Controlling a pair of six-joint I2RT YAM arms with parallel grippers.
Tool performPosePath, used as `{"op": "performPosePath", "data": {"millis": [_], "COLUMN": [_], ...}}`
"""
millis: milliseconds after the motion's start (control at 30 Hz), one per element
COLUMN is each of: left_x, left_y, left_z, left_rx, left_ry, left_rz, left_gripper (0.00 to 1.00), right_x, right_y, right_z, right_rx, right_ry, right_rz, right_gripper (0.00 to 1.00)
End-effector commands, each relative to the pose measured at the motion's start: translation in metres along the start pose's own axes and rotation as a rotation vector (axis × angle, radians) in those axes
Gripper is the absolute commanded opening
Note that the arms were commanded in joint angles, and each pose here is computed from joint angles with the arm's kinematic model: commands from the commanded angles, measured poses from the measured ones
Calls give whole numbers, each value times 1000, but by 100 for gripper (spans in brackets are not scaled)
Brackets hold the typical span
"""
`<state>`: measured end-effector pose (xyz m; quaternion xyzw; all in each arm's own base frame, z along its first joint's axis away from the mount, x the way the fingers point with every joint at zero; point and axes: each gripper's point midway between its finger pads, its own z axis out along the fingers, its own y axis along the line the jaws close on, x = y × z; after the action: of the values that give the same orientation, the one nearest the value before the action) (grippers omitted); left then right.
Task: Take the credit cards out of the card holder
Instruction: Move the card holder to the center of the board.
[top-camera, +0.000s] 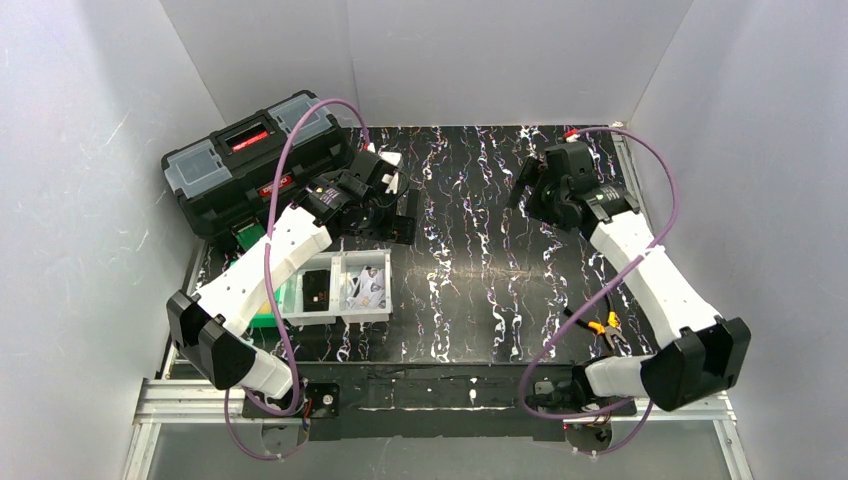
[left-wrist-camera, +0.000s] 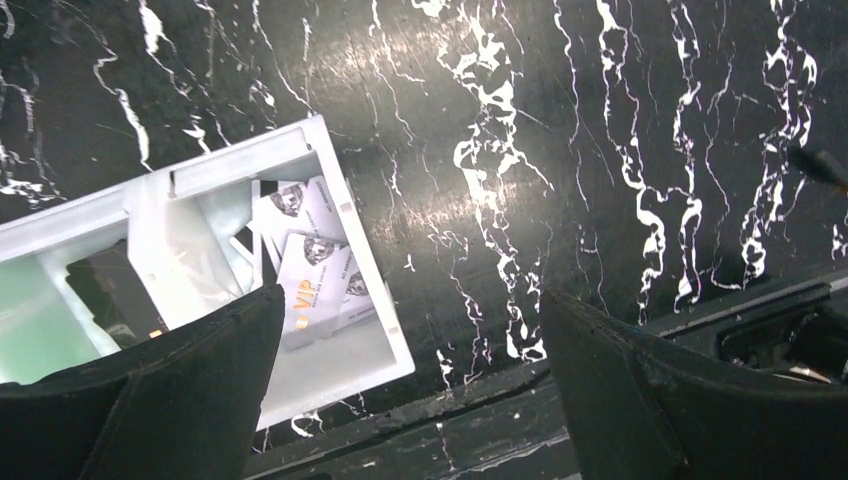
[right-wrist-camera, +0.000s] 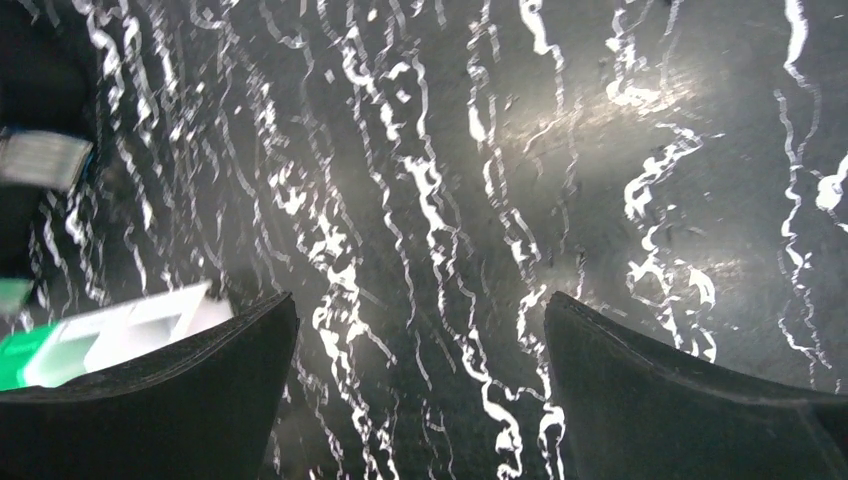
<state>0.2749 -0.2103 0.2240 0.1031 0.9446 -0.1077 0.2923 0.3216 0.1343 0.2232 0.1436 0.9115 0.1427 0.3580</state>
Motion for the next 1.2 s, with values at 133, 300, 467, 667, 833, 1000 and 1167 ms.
{"op": "performPosePath", "data": {"millis": [133, 300, 467, 667, 833, 1000, 1167], "left_x": [14, 20, 22, 23, 26, 27, 26], "left_y": [-5, -5, -2, 2, 7, 9, 10], "left_z": [-11, -12, -15, -19, -21, -21, -20], "left_rx": [74, 86, 83, 76, 64, 59, 54], "left_ry": [57, 77, 79, 77, 80, 84, 89], "left_rz": [-1, 3, 12, 21, 22, 25, 25], "left_gripper": [99, 99, 100, 100, 100, 100, 99], "right_x": [-58, -81, -103, -118, -119, -117, -111], "right_y": [-49, -87, -129, -152, -163, -167, -166], "right_z": [49, 93, 134, 170, 194, 210, 229], "right_rx": [82, 132, 240, 355, 399, 403, 388], "right_ry": [-16, 23, 43, 101, 134, 154, 194], "right_rz": [151, 231, 276, 252, 234, 221, 209], "right_gripper": [100, 93, 85, 65, 53, 48, 46]}}
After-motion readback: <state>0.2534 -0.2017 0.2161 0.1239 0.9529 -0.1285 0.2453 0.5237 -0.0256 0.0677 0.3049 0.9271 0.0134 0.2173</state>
